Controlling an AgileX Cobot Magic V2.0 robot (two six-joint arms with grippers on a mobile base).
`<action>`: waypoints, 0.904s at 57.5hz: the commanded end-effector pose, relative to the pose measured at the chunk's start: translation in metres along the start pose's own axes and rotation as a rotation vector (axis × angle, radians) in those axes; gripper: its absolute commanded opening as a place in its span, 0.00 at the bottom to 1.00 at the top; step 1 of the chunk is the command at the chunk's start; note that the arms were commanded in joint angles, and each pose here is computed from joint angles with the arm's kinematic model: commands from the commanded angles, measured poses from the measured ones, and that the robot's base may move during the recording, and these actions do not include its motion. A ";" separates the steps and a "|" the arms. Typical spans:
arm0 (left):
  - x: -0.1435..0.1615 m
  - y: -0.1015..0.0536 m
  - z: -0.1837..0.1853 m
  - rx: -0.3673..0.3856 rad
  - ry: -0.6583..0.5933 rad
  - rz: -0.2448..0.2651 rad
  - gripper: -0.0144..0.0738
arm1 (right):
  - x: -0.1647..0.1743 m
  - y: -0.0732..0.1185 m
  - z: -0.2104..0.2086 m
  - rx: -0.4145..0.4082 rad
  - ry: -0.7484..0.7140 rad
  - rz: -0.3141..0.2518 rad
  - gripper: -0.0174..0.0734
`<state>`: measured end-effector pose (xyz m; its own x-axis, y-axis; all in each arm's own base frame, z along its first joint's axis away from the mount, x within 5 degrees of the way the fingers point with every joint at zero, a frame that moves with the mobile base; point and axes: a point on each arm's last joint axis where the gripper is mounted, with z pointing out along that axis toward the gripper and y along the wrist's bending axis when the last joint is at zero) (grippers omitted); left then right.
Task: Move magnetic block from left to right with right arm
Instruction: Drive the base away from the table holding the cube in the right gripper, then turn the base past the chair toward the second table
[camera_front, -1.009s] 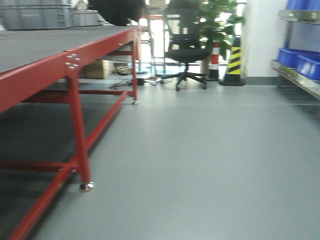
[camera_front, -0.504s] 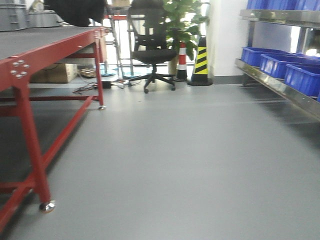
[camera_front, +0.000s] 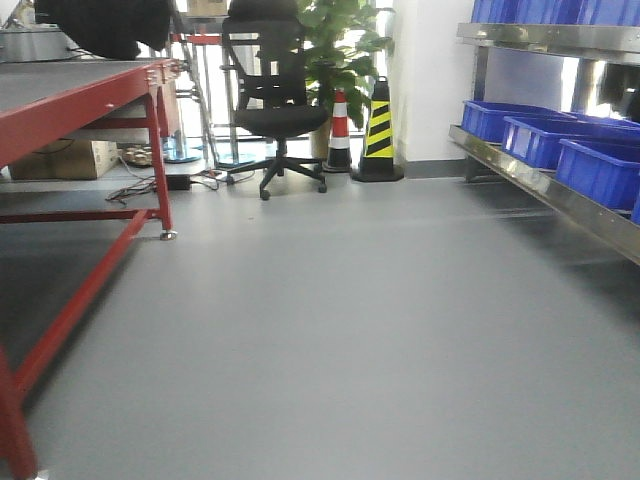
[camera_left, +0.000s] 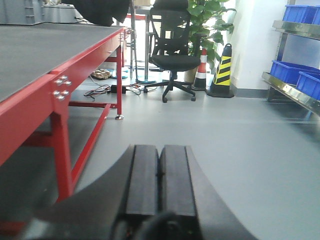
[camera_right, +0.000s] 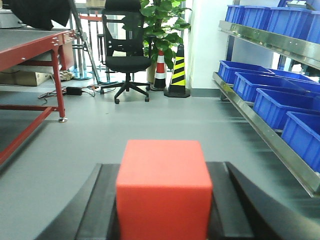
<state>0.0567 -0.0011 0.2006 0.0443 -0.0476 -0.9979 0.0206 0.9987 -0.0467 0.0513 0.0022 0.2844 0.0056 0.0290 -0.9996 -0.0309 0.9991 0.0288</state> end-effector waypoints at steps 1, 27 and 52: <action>-0.005 0.000 -0.001 -0.001 -0.082 -0.010 0.02 | -0.017 0.000 -0.001 0.008 -0.106 -0.007 0.56; -0.005 0.000 -0.001 -0.001 -0.082 -0.010 0.02 | -0.017 0.000 -0.001 0.008 -0.106 -0.007 0.56; -0.005 0.000 -0.001 -0.001 -0.082 -0.010 0.02 | -0.017 0.000 -0.001 0.008 -0.106 -0.007 0.56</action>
<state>0.0567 -0.0011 0.2006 0.0443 -0.0476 -0.9979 0.0206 0.9987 -0.0467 0.0513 0.0022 0.2844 0.0056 0.0290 -0.9996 -0.0309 0.9991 0.0288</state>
